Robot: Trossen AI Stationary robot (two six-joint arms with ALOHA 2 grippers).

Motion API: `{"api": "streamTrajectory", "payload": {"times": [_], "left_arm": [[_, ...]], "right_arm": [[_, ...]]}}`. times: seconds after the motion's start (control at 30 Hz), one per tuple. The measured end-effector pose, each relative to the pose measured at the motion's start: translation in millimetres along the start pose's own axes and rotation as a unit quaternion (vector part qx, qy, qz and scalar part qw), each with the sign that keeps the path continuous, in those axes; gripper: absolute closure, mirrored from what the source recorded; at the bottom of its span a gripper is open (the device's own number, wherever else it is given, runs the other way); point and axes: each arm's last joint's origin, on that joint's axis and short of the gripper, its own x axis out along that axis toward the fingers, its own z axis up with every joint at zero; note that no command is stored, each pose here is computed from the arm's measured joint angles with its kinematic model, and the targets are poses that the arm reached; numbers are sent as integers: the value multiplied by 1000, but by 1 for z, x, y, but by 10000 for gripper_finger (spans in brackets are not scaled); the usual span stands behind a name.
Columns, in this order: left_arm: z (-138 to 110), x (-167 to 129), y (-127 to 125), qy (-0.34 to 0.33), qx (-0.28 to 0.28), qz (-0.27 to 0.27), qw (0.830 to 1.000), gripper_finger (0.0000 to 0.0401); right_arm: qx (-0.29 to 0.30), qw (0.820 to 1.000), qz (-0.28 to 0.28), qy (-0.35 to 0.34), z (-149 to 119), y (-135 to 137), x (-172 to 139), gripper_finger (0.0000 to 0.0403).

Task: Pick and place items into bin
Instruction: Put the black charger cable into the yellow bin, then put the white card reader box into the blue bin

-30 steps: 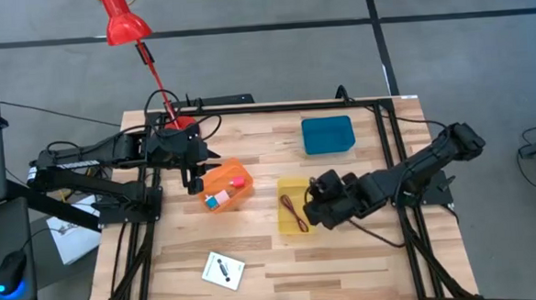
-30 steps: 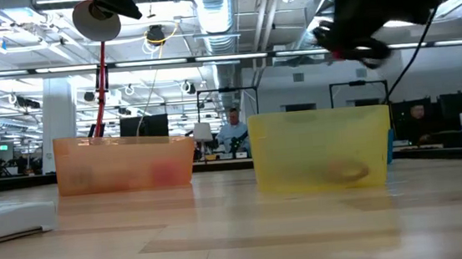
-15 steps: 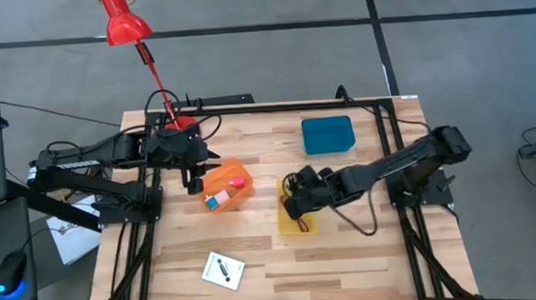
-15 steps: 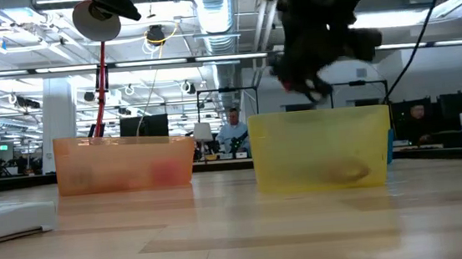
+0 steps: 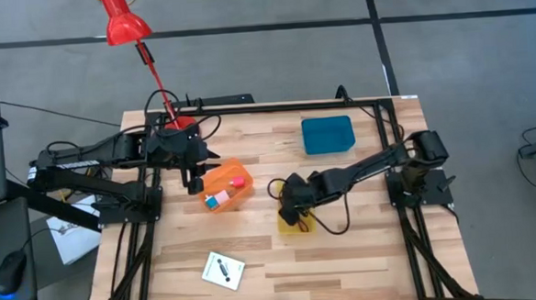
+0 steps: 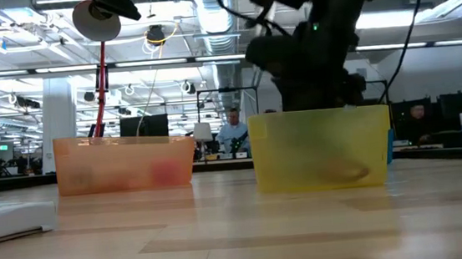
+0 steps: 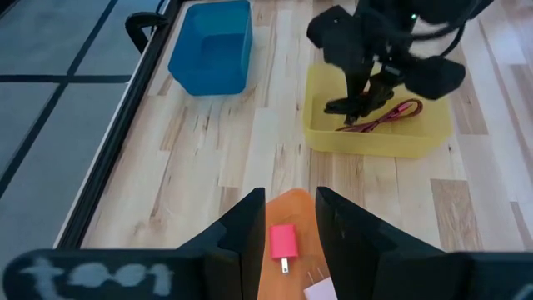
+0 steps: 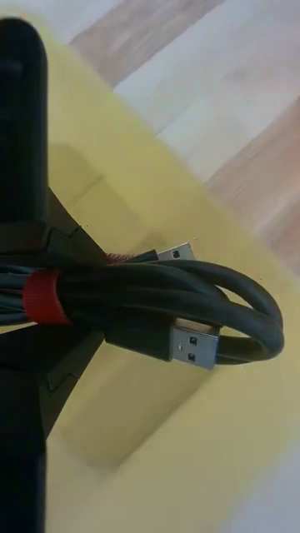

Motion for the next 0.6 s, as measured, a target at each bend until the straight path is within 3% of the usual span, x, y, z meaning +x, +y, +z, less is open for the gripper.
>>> {"api": "streamTrajectory", "payload": {"times": [0.17, 0.6], "left_arm": [[0, 0, 0, 0, 0, 0, 1000, 303], [-1, 0, 0, 5, 1, 0, 1000, 303]], "right_arm": [[-26, 1000, -1, 10, 3, -3, 7, 306], [-54, 998, 16, -8, 12, 2, -3, 192]]}}
